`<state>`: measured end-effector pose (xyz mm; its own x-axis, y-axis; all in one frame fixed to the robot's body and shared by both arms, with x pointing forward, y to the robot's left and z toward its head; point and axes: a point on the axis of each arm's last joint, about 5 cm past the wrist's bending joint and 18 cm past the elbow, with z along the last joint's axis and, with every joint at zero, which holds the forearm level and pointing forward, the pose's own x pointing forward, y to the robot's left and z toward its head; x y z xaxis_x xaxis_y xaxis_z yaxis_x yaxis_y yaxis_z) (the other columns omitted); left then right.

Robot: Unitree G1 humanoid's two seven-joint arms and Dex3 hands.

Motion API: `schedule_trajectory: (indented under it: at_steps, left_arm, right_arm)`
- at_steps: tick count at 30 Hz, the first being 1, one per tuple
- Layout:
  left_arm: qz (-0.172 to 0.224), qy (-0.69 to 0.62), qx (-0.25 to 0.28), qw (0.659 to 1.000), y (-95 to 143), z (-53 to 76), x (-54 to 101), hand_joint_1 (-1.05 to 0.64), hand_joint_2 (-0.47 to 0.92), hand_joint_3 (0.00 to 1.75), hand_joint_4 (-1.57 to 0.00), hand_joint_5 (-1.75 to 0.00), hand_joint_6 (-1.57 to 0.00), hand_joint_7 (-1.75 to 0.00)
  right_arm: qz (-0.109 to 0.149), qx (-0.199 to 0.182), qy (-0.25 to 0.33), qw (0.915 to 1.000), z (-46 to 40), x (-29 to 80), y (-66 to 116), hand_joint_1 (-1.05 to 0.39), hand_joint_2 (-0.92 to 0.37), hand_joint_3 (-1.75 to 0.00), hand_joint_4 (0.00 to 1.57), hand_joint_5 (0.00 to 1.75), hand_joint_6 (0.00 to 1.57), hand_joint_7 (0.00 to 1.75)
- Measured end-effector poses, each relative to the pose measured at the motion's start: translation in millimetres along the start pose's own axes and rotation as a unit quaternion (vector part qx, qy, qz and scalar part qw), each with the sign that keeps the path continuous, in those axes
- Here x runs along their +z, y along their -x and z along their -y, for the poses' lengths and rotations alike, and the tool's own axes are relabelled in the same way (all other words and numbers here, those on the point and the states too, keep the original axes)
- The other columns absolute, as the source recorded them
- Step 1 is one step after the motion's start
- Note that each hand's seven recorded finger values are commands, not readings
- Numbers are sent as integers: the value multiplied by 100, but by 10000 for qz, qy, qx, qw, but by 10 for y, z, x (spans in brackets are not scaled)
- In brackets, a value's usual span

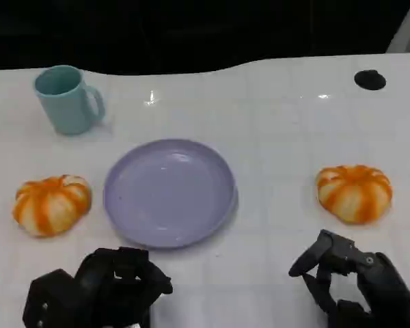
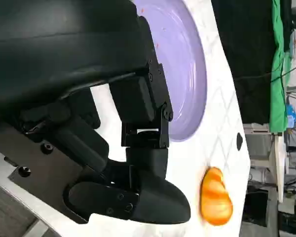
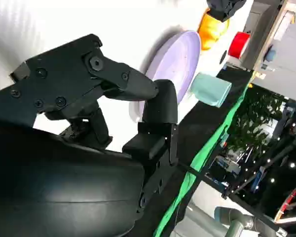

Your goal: Grasp the bread from the table and place it into the plate.

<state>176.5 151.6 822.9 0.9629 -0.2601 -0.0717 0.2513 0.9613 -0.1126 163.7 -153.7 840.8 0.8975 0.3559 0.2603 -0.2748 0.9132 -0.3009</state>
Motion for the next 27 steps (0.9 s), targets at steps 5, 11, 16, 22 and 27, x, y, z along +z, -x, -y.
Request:
schedule_trajectory:
  at_steps: [5,11,16,22,27]
  left_arm:
    - [-6,2,0,10000,0,0,1,-105,62,53,-157,-119,-148,-64]
    - [-4,1,0,10000,-1,0,1,-105,62,54,-157,-119,-147,-63]
    - [-4,1,6,10000,0,-3,1,-105,60,55,-157,-119,-148,-63]
    - [-7,1,8,10000,0,-4,0,-105,60,56,-157,-119,-148,-63]
    - [-17,2,10,10000,-2,-6,-4,-105,60,56,-157,-119,-148,-63]
  right_arm:
    - [0,0,1,10000,0,0,0,-33,-66,-83,79,175,70,138]
    - [1,-7,5,10000,0,0,0,-33,-66,-83,78,175,70,138]
    - [1,-7,5,10000,-1,0,0,-34,-66,-83,79,175,70,139]
    - [2,-5,6,10000,-1,0,-1,-33,-66,-82,79,175,69,138]
    - [6,-8,13,10000,-1,1,-3,-33,-68,-79,79,175,69,134]
